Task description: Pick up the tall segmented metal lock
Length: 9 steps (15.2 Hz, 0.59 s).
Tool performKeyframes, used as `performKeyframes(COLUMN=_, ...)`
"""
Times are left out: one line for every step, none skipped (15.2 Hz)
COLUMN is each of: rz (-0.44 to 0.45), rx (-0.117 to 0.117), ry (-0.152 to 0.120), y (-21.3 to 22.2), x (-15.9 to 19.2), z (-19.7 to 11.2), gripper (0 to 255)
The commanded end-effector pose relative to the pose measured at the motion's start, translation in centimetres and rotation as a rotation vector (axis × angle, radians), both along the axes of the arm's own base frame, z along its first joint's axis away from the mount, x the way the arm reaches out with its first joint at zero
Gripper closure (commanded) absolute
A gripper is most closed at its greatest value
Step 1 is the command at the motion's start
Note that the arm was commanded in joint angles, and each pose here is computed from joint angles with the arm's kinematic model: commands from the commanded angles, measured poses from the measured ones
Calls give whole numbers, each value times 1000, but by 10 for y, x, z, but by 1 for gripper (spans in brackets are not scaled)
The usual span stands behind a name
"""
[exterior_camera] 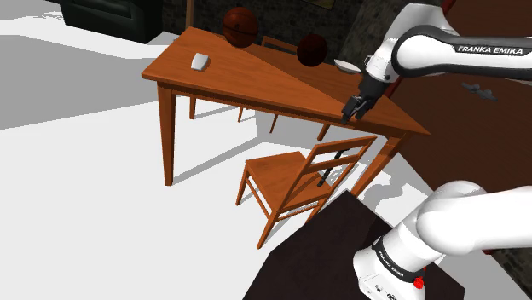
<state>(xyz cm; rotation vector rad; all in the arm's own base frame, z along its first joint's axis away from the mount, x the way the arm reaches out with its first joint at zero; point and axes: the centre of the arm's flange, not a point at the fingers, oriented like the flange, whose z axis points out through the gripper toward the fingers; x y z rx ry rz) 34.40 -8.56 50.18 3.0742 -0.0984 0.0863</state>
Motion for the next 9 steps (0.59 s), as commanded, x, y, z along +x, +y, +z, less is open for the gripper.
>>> performKeyframes(rz=-16, rx=6, ry=2, y=-25, x=5, z=-16, gripper=0)
performKeyframes(rz=-23, rx=9, ry=4, y=-36, x=7, z=-24, gripper=0)
performKeyframes(rz=-31, rx=13, ry=6, y=-47, x=9, z=-32, gripper=0)
performKeyframes(rz=-39, rx=16, ry=7, y=-58, x=11, z=-39, gripper=0)
performKeyframes(rz=-47, rx=19, ry=9, y=-69, x=13, z=-47, gripper=0)
performKeyframes(rz=-55, rx=22, ry=11, y=-79, x=15, z=-55, gripper=0)
performKeyframes(rz=-62, rx=26, ry=12, y=-90, x=17, z=-63, gripper=0)
performKeyframes(rz=-70, rx=29, ry=14, y=-101, x=18, z=-71, gripper=0)
performKeyframes(rz=-78, rx=32, ry=16, y=-112, x=20, z=-78, gripper=0)
